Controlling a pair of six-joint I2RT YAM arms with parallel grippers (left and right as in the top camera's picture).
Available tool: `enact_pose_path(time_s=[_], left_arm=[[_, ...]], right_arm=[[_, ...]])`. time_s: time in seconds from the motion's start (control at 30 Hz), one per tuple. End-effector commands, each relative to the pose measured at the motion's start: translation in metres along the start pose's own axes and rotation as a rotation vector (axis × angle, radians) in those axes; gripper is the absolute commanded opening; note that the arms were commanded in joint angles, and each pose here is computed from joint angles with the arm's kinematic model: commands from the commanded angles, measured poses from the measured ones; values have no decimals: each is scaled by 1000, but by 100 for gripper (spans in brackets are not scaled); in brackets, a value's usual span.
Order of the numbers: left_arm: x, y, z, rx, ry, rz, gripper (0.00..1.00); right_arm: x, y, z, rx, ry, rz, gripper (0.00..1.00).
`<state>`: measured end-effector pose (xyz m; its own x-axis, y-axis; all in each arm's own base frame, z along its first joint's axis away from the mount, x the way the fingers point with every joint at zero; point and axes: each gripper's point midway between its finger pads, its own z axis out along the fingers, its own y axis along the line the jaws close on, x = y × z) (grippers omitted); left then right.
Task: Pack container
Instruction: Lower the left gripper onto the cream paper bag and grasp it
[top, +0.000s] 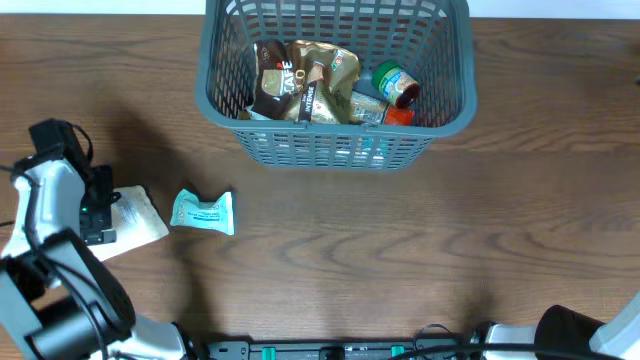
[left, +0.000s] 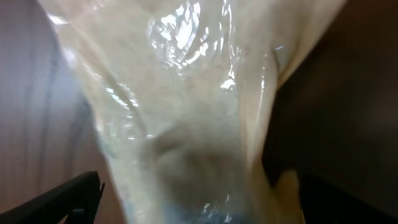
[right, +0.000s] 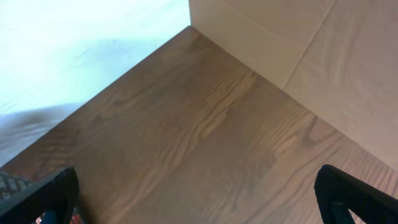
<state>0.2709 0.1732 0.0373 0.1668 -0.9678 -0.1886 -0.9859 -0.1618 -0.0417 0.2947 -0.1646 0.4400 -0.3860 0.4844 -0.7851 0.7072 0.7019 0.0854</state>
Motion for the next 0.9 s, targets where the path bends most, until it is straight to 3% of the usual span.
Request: enact_pose_path(time_s=[0.0, 0.3, 0.77, 0.83, 0.87], left_arm=[[7, 4, 17, -44, 36, 18, 99], [12, 10, 33, -96, 51, -80, 99], [15, 17, 49, -152, 54, -72, 100], [15, 18, 50, -157, 56, -61, 70], [15, 18, 51, -158, 57, -53, 46]], right_arm=[[0, -2, 3, 8, 6, 16, 99], [1, -3, 3, 10, 8, 16, 99], [1, -2, 3, 9, 8, 16, 99], [1, -3, 3, 10, 8, 16, 99], [1, -2, 3, 9, 8, 16, 99]])
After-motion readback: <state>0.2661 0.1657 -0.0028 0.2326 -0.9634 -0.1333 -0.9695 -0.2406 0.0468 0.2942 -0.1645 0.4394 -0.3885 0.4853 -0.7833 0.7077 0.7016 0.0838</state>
